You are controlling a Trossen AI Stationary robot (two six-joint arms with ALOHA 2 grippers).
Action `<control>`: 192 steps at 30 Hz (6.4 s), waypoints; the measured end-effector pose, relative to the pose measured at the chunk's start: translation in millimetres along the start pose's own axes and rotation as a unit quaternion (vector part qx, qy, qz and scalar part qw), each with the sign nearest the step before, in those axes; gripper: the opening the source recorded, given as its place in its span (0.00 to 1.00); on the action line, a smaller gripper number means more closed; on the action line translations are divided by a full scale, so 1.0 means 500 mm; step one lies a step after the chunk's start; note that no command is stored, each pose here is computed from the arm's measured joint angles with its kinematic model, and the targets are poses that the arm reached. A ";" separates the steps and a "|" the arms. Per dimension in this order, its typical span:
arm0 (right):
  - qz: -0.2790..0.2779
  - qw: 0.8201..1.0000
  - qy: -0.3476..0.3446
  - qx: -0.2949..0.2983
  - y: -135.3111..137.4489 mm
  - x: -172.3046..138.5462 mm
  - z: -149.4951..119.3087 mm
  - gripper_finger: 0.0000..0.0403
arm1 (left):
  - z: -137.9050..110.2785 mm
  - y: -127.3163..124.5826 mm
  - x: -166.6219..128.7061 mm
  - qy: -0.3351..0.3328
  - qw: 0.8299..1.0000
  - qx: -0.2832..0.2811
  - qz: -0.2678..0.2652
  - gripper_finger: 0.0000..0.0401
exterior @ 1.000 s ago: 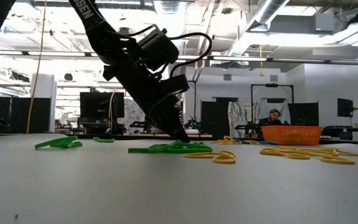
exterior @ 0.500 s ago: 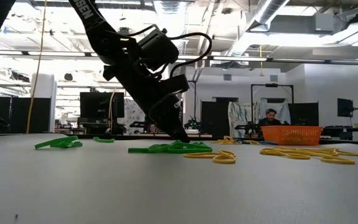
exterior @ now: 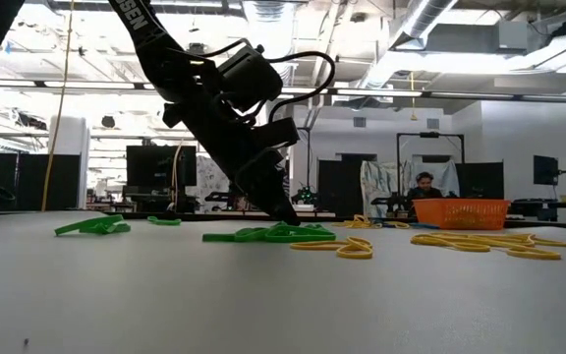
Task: Sort rubber bands into baskets
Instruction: Put the blue rubber band into the red bin
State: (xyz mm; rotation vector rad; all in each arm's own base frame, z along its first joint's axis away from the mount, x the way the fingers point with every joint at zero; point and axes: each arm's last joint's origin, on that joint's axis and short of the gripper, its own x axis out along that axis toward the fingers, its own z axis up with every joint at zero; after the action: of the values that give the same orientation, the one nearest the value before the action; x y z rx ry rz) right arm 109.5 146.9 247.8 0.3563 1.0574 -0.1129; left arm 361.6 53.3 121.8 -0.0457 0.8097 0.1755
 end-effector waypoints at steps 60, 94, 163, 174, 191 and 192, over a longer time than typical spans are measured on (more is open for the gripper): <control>-0.158 0.968 -0.170 -0.092 -0.128 0.040 0.225 0.14 | 0.000 0.000 0.000 0.000 1.000 0.000 0.000 0.41; -0.225 0.957 -0.179 -0.031 -0.211 0.038 0.274 0.14 | 0.000 0.000 0.000 0.000 1.000 0.000 0.000 0.41; -0.195 0.978 -0.032 0.067 -0.371 0.023 0.264 0.14 | -0.010 0.006 0.000 0.025 0.997 0.065 0.027 0.41; -0.042 0.997 0.053 0.041 -0.257 0.013 0.202 0.14 | -0.010 0.006 0.000 0.025 0.997 0.066 0.027 0.41; 0.099 0.985 0.132 0.055 -0.067 -0.044 0.047 0.14 | -0.009 0.006 0.000 0.025 0.997 0.066 0.027 0.41; 0.103 0.984 0.134 0.057 -0.057 -0.045 0.038 0.14 | -0.009 0.006 0.000 0.025 0.997 0.066 0.027 0.41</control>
State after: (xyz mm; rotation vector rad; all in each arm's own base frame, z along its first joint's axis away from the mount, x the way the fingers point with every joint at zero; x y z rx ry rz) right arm 106.8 112.1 269.1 0.5935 1.2763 0.0622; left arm 357.7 55.9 118.5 0.0959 0.8709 0.1718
